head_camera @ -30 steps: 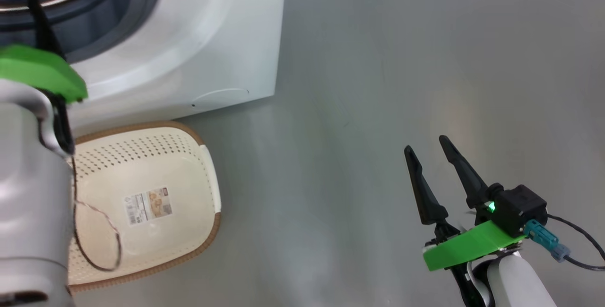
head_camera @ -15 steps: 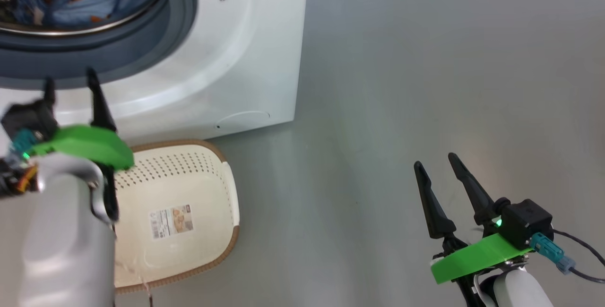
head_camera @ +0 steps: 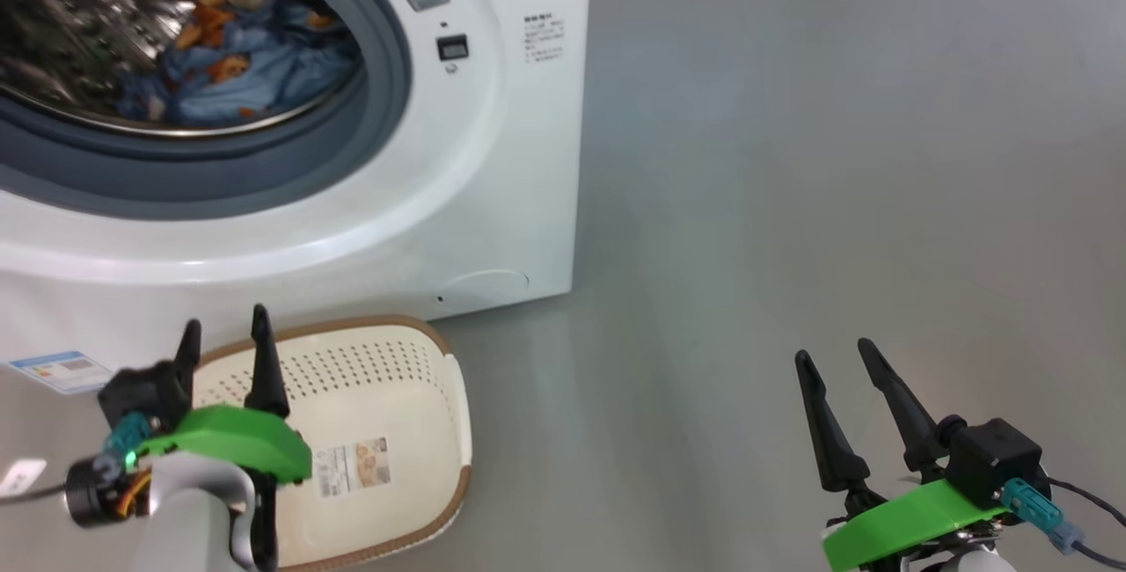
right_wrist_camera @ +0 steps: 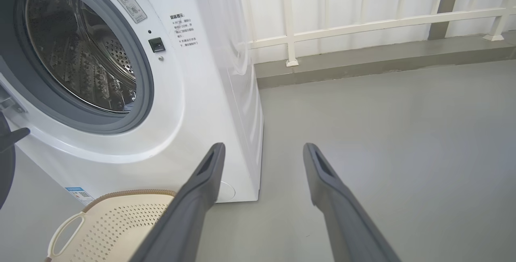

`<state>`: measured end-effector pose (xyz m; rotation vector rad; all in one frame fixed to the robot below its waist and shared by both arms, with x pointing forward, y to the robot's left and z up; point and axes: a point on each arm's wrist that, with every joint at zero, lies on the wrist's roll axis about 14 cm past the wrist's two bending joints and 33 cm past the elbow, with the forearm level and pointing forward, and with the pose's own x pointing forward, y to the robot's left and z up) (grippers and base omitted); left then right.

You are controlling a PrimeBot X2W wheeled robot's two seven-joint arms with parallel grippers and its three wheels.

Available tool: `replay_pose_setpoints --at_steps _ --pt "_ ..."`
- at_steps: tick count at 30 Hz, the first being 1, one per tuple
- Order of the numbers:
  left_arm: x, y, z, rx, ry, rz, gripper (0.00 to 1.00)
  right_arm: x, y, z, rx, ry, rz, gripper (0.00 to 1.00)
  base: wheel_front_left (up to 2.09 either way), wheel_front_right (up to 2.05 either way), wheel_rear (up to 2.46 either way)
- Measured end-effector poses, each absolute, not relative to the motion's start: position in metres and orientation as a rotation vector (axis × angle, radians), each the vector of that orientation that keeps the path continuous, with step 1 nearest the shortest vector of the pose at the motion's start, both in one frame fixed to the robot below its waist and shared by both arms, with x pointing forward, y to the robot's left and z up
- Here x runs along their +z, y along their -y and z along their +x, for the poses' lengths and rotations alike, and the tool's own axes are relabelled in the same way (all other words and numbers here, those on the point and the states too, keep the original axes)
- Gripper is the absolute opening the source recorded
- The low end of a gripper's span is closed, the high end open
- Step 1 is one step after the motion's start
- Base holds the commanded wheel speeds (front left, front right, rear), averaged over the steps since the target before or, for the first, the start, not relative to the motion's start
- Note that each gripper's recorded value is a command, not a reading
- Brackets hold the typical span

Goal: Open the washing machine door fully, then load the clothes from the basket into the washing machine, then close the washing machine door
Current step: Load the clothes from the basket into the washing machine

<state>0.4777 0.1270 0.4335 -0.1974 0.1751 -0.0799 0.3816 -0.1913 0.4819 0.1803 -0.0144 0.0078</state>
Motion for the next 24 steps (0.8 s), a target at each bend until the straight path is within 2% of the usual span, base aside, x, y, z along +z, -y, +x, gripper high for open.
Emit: replay_pose_setpoints --at_steps 24 --pt "0.452 -0.182 0.373 0.083 -0.105 -0.243 1.00 0.505 0.148 0.370 0.149 0.073 0.141 1.00 0.00 0.00 0.00"
